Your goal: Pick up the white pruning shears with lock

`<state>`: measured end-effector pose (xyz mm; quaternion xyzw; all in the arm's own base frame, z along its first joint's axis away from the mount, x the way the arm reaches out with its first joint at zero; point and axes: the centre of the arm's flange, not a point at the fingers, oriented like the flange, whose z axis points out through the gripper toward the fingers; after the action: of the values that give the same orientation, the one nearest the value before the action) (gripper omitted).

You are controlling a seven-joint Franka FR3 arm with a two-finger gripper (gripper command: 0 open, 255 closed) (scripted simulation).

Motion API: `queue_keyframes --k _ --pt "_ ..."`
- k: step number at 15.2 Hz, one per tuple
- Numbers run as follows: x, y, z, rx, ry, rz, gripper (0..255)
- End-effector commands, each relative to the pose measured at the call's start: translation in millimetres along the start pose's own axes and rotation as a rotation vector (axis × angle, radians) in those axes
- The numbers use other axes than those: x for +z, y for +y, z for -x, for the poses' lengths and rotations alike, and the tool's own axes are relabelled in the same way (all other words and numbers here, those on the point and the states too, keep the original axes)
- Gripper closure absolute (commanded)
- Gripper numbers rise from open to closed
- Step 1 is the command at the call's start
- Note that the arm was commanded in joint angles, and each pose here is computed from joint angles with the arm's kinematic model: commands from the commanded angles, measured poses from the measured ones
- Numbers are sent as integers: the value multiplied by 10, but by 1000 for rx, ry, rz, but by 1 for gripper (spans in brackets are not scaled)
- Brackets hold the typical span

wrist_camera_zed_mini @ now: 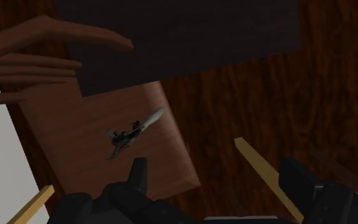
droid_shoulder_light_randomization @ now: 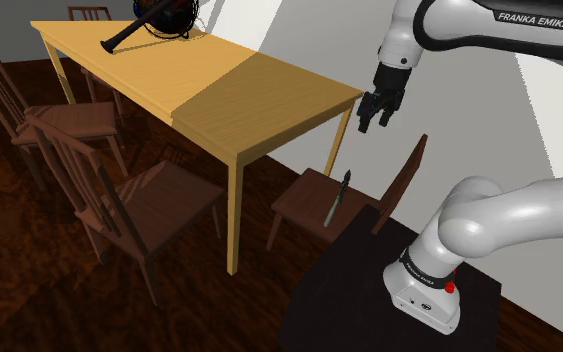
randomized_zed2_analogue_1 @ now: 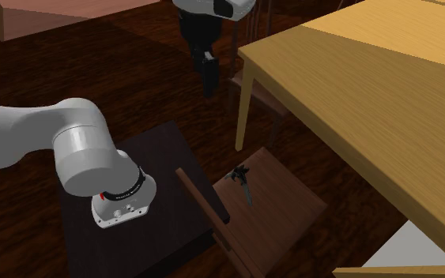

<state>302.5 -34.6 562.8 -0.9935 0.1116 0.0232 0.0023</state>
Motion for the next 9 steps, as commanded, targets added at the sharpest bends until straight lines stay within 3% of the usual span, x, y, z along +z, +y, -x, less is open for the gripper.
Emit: queue_keyframes --k 1,9 --pt "0 0 0 0 0 0 0" --pt "843 505 -659 262 -97 -69 0"
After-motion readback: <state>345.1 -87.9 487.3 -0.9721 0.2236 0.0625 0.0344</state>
